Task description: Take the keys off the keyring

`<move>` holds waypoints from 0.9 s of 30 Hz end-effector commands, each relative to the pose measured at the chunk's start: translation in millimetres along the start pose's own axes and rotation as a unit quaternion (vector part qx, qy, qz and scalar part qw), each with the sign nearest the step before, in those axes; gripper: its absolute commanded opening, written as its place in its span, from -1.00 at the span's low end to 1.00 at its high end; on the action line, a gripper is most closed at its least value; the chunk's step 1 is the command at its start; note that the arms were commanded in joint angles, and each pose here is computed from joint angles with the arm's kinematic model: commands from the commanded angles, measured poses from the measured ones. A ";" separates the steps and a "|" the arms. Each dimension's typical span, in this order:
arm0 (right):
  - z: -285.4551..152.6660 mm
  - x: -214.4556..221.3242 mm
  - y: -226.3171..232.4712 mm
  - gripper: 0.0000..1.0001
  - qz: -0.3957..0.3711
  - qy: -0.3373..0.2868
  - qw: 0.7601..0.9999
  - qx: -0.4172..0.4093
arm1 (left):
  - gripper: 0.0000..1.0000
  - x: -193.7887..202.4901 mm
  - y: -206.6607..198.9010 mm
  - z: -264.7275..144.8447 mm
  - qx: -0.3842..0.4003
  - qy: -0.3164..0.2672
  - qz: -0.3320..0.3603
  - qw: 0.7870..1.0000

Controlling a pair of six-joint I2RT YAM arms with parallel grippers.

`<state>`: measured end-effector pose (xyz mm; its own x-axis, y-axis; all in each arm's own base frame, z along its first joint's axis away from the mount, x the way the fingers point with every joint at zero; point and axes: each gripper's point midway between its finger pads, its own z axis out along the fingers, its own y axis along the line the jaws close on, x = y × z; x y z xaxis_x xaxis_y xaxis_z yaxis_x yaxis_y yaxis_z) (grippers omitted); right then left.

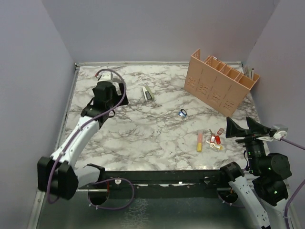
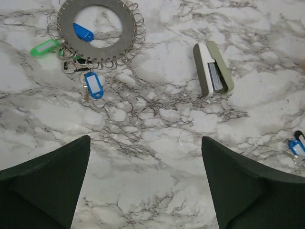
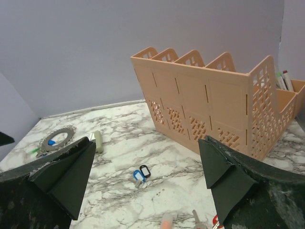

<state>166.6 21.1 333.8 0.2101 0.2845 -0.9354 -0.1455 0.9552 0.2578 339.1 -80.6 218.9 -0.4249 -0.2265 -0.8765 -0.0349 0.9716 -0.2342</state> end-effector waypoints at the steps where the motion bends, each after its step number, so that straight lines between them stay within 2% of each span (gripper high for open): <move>1: -16.6 -7.8 -6.6 1.00 0.016 -0.027 0.999 0.003 | 0.97 10.0 -1.1 47.8 -0.022 0.067 0.052 0.996; 5: -15.6 -6.7 -6.9 1.00 0.014 -0.028 1.000 0.003 | 0.97 14.9 4.4 92.1 -0.046 0.107 0.081 0.990; 10: -16.1 -6.4 -5.9 1.00 0.012 -0.026 1.000 0.000 | 0.80 36.1 1.3 153.1 -0.008 0.154 0.066 0.986; 15: -16.2 -3.4 -4.3 1.00 0.009 -0.021 1.000 -0.005 | 0.62 55.0 5.3 200.8 -0.012 0.187 0.084 0.979; 19: -16.2 -0.5 -7.1 1.00 0.006 -0.016 1.000 0.002 | 0.43 68.6 12.4 219.9 -0.004 0.206 0.090 0.974; 27: -13.1 4.2 -2.5 1.00 -0.004 -0.014 1.000 -0.013 | 0.43 54.1 46.1 240.8 0.026 0.202 0.028 0.979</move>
<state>170.3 21.9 322.2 0.1804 0.2670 -0.9467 -0.1331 0.9602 0.2454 511.5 -83.3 52.2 -0.7688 -0.0617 -0.6365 0.0311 0.9906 -0.1336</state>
